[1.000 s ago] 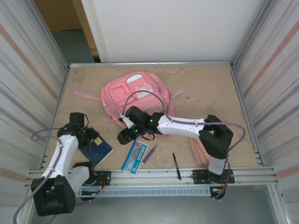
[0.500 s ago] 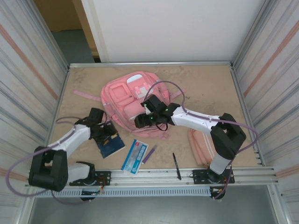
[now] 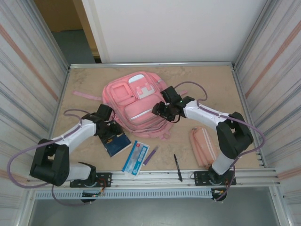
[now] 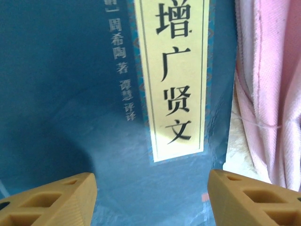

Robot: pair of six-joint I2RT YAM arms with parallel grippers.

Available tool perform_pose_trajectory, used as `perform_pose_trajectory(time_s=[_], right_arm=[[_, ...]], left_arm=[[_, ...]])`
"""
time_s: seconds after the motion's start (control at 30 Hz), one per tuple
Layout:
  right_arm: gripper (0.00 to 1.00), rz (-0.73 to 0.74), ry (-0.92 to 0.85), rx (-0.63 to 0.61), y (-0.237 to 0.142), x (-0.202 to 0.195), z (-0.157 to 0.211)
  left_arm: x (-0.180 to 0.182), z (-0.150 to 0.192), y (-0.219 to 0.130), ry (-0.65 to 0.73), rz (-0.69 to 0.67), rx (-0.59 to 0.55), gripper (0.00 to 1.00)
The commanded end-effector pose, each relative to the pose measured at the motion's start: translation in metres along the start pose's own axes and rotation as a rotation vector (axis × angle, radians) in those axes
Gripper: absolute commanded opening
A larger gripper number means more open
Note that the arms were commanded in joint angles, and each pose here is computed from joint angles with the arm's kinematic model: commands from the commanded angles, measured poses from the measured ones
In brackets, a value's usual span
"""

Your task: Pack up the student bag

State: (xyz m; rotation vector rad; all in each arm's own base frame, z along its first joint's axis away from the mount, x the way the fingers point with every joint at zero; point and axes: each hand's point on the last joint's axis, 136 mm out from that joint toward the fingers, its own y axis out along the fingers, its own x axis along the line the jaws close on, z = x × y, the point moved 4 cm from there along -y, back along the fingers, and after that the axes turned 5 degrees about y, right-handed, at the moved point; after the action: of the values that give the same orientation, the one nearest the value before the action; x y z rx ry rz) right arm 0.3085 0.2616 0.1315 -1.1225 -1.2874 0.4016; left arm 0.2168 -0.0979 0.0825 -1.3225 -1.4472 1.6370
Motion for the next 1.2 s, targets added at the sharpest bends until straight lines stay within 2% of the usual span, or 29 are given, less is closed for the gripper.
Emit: perform_pose_trajectory(time_s=[0.0,0.13,0.17,0.3,0.37,0.5,0.6,0.7,0.87,1.0,1.17], right_arm=[[0.53,-0.041,0.201,0.040,0.021,0.011,0.003],[0.50,-0.044,0.229,0.053,0.040,0.015,-0.001],[0.45,-0.039,0.243,0.057,0.044,0.012,-0.002],[0.05,-0.105,0.247,0.012,0.037,0.020,-0.004],[0.01,-0.160,0.217,-0.020,0.020,0.035,-0.007],[0.00,-0.274,0.206,-0.054,-0.017,0.070,-0.013],[0.00,-0.361,0.213,-0.097,-0.046,0.094,-0.023],[0.00,-0.435,0.202,-0.186,-0.073,0.116,-0.035],[0.00,-0.533,0.186,-0.332,-0.111,0.141,-0.057],[0.00,-0.563,0.193,-0.444,-0.128,0.146,-0.069],[0.00,-0.521,0.208,-0.497,-0.117,0.132,-0.066]], left_arm=[[0.009,0.001,-0.022,0.011,-0.061,-0.046,0.65],[0.014,0.005,-0.034,0.002,-0.064,-0.073,0.67],[0.016,0.006,-0.035,-0.004,-0.071,-0.078,0.67],[0.036,0.017,-0.032,-0.093,-0.135,-0.070,0.70],[0.041,0.021,-0.025,-0.118,-0.135,-0.069,0.70],[0.045,0.027,-0.016,-0.126,-0.138,-0.038,0.71],[0.047,0.025,-0.016,-0.102,-0.141,-0.056,0.72],[0.051,0.022,-0.019,-0.120,-0.137,-0.096,0.73],[0.060,0.023,-0.007,-0.183,-0.068,-0.089,0.74],[0.060,0.023,-0.003,-0.162,-0.053,-0.074,0.74],[0.035,0.009,-0.020,-0.101,0.099,-0.153,0.72]])
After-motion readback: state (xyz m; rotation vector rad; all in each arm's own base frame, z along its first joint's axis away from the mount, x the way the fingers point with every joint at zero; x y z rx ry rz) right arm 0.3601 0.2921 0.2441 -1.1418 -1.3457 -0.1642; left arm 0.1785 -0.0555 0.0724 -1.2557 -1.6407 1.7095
